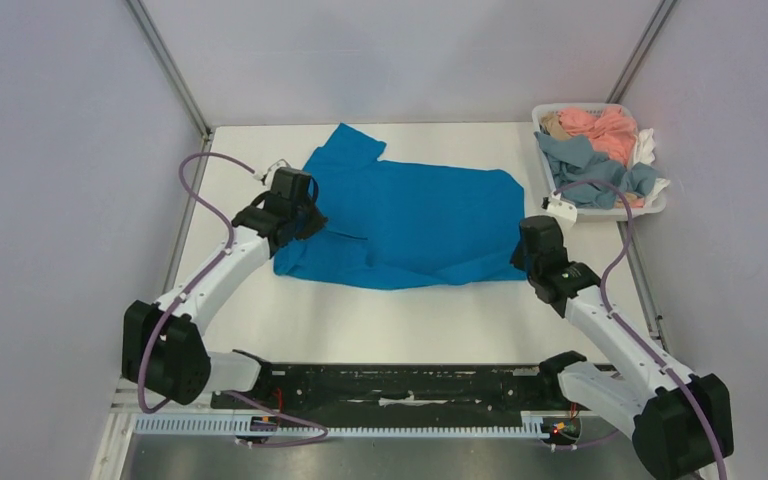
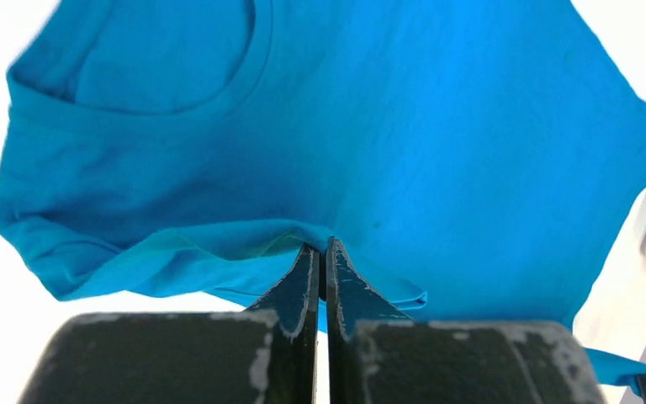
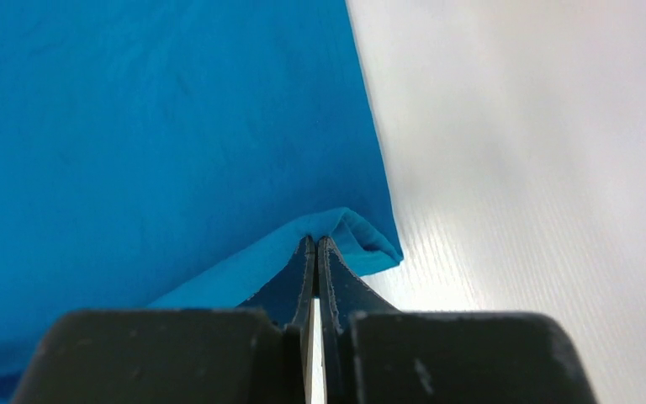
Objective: Fold and stack the t-shirts
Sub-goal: Fold the flattened tshirt in 1/3 of the way
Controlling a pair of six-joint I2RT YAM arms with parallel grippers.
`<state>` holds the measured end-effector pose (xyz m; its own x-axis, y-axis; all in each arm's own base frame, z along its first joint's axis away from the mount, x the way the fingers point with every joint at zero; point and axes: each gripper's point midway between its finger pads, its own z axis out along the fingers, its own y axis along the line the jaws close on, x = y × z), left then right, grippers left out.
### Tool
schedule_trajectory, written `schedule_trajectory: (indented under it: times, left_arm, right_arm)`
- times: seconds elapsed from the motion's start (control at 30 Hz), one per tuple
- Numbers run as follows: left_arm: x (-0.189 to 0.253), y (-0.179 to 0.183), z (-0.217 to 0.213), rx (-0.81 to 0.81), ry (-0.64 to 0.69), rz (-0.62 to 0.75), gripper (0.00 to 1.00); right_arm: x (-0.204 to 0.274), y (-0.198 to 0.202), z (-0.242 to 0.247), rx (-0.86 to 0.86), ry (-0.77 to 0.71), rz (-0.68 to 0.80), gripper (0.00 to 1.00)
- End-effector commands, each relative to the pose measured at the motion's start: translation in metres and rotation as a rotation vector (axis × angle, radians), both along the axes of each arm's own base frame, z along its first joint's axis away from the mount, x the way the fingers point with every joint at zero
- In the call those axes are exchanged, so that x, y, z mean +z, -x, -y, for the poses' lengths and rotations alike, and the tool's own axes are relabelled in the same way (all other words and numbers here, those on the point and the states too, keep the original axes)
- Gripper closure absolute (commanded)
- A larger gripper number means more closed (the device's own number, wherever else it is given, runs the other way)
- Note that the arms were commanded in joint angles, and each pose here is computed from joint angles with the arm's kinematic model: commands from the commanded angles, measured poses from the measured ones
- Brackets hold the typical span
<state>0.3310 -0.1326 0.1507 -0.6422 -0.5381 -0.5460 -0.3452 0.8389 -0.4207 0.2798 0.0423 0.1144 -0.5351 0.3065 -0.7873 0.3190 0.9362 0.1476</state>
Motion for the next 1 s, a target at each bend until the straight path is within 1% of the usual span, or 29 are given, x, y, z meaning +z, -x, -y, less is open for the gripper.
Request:
schedule_trajectory:
  times: [0.0, 0.17, 0.33, 0.4, 0.53, 0.7, 0.77, 0.8, 0.83, 0.87, 0.9, 0.97]
  left_arm:
    - [0.029, -0.037, 0.0, -0.091, -0.026, 0.142, 0.98]
    - [0.025, -0.057, -0.004, -0.15, -0.058, 0.137, 0.98]
    - [0.014, -0.075, -0.016, -0.123, -0.071, 0.107, 0.98]
    - [0.011, -0.081, -0.023, -0.091, -0.078, 0.1, 0.98]
    - [0.003, -0.096, -0.025, -0.082, -0.058, 0.083, 0.98]
    - [-0.015, -0.115, -0.035, -0.038, -0.088, 0.02, 0.98]
    - [-0.026, -0.121, -0.043, -0.004, -0.112, -0.013, 0.98]
    - [-0.031, -0.125, -0.045, 0.002, -0.117, -0.024, 0.98]
    - [-0.034, -0.13, -0.048, 0.012, -0.127, -0.031, 0.97]
    - [-0.037, -0.135, -0.053, 0.034, -0.143, -0.043, 0.92]
    - [-0.04, -0.14, -0.059, 0.052, -0.159, -0.056, 0.78]
    - [-0.041, -0.149, -0.068, 0.083, -0.19, -0.094, 0.37]
  right_arm:
    - [0.032, -0.028, 0.0, -0.002, -0.009, 0.107, 1.0]
    - [0.029, -0.039, 0.001, -0.002, -0.012, 0.101, 1.0]
    - [0.023, -0.049, 0.004, -0.009, -0.012, 0.085, 0.99]
    - [0.021, -0.052, 0.006, -0.02, -0.014, 0.084, 0.97]
    - [0.013, -0.061, 0.01, -0.028, -0.011, 0.064, 0.97]
    - [0.0, -0.078, 0.016, -0.051, -0.018, 0.033, 0.95]
    - [-0.004, -0.089, 0.02, -0.065, -0.017, 0.028, 0.92]
    - [-0.006, -0.094, 0.022, -0.071, -0.018, 0.024, 0.87]
    - [-0.007, -0.102, 0.023, -0.066, -0.016, 0.022, 0.81]
    - [-0.008, -0.109, 0.023, -0.055, -0.012, 0.018, 0.69]
    - [-0.005, -0.116, 0.019, -0.028, -0.02, 0.012, 0.58]
    - [0.006, -0.128, 0.009, 0.049, -0.026, 0.005, 0.42]
